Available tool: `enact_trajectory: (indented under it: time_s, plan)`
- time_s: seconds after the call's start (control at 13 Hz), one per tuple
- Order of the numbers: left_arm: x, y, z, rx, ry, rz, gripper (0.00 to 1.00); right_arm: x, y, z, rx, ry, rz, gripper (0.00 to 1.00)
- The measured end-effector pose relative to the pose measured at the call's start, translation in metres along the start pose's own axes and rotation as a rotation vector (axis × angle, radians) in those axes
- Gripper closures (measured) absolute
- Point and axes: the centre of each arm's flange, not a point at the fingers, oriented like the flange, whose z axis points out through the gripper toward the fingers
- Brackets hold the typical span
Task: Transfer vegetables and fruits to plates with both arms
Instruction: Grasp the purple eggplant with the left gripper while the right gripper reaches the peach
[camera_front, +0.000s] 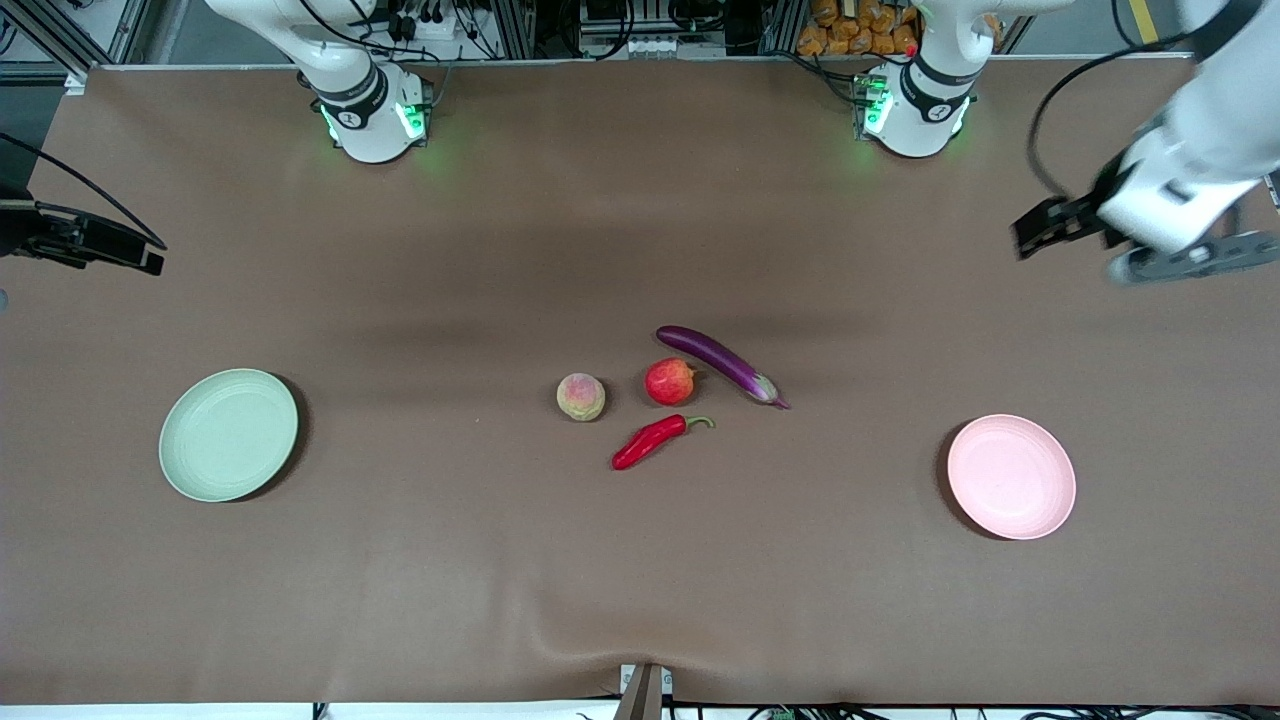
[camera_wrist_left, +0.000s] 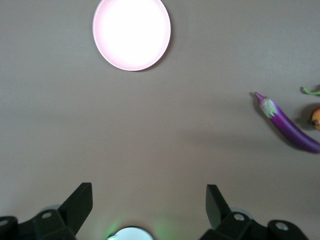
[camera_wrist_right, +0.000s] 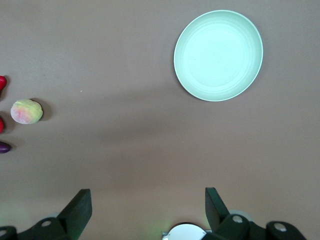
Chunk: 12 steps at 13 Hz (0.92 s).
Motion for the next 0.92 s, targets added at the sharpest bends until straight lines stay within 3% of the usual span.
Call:
enact_trajectory:
  time_s: [0.31, 0.62, 0.92]
  plan:
    - [-0.016, 0.095, 0.113, -0.014, 0.035, -0.198, 0.00, 0.010, -0.013, 0.020, 0.096, -0.055, 0.134, 0.00]
    - [-0.034, 0.194, 0.215, -0.090, 0.002, -0.402, 0.00, 0.038, -0.030, 0.066, 0.188, -0.161, 0.310, 0.00]
    - [-0.043, 0.252, 0.299, -0.120, 0.032, -0.611, 0.02, 0.066, -0.080, 0.128, 0.173, -0.222, 0.311, 0.00]
